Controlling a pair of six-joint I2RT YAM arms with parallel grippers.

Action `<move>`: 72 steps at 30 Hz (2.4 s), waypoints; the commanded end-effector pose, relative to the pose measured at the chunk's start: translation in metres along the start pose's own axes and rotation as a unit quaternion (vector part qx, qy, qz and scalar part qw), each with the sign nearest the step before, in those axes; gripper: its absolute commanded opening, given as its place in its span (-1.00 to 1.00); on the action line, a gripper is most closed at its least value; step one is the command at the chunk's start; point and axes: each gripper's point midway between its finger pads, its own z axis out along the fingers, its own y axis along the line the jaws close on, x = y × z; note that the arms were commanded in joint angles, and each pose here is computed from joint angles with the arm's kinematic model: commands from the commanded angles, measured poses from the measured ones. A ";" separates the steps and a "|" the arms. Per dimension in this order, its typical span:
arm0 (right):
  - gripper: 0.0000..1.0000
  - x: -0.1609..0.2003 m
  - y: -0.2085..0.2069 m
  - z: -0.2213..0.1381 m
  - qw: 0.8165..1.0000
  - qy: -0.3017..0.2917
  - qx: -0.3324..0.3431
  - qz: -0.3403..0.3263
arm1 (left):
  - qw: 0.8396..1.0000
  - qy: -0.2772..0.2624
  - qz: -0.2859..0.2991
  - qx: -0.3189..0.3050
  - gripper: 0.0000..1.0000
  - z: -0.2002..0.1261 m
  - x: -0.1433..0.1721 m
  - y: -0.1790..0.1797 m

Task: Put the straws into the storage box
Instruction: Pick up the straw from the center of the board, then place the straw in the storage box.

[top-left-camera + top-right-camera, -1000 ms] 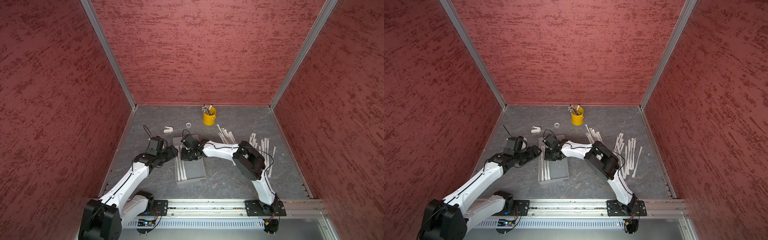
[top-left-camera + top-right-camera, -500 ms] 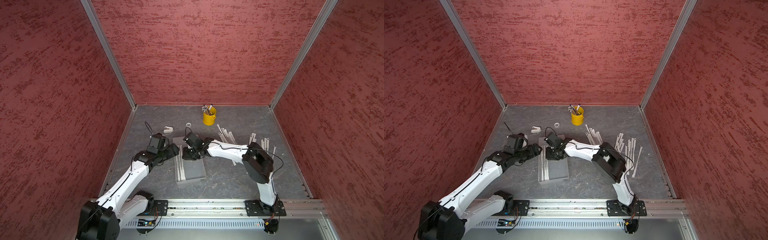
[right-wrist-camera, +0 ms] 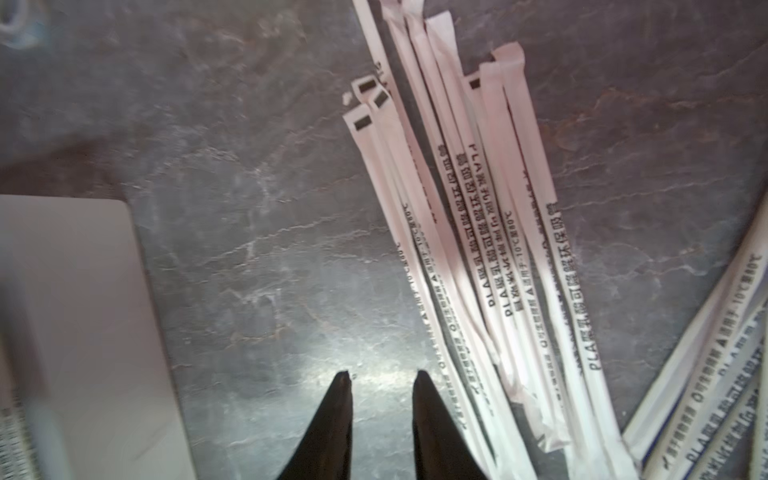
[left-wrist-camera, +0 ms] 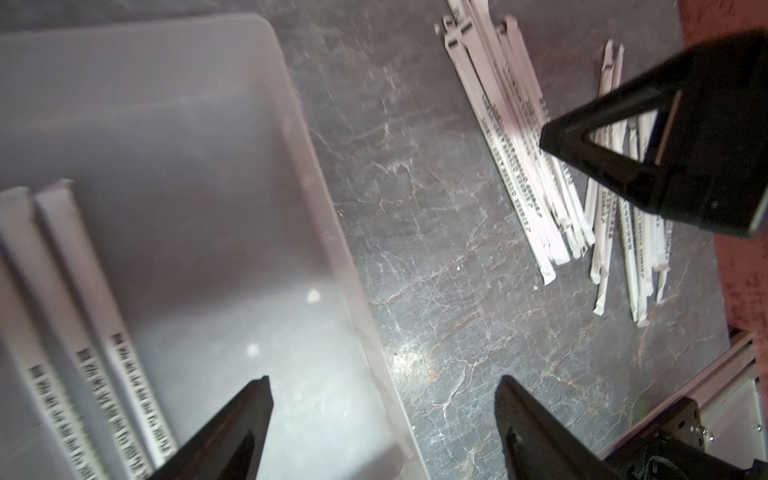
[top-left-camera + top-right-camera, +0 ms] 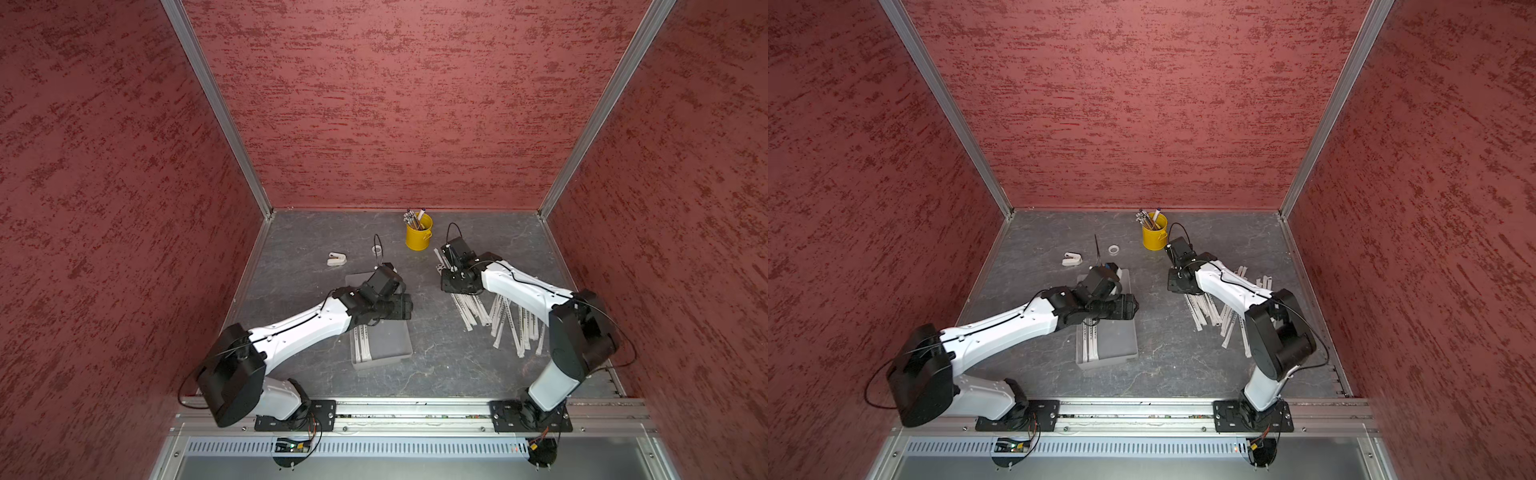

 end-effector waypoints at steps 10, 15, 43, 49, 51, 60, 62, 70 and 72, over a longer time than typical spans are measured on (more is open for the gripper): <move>-0.45 -0.006 -0.020 0.044 0.997 0.020 0.065 -0.042 | 0.999 0.009 -0.004 0.034 0.75 0.012 -0.001 -0.019; -0.54 0.010 -0.011 0.056 0.998 0.043 0.041 -0.031 | 1.000 0.006 -0.004 0.027 0.75 0.010 -0.004 -0.014; -0.50 0.033 0.036 0.065 0.997 0.043 0.053 -0.021 | 0.994 -0.053 -0.094 -0.016 0.75 -0.037 -0.015 0.081; -0.81 0.035 0.064 0.039 0.998 0.030 -0.005 -0.050 | 0.990 -0.068 -0.116 -0.034 0.75 -0.051 -0.016 0.107; -0.84 0.034 0.076 0.018 0.998 0.019 -0.032 -0.060 | 0.989 -0.074 -0.126 -0.038 0.75 -0.056 -0.015 0.116; -0.83 0.047 0.200 -0.085 0.959 0.007 -0.279 -0.050 | 0.976 -0.109 -0.185 -0.030 0.74 -0.076 -0.011 0.141; -0.83 0.057 0.221 -0.071 0.954 0.009 -0.299 -0.034 | 0.974 -0.111 -0.197 -0.025 0.73 -0.075 -0.009 0.144; -0.86 0.078 0.258 -0.017 0.956 0.019 -0.294 -0.006 | 0.973 -0.097 -0.206 -0.025 0.73 -0.067 0.004 0.148; -0.86 0.089 0.257 -0.001 0.959 0.037 -0.281 -0.007 | 0.973 -0.096 -0.207 -0.022 0.73 -0.066 0.003 0.147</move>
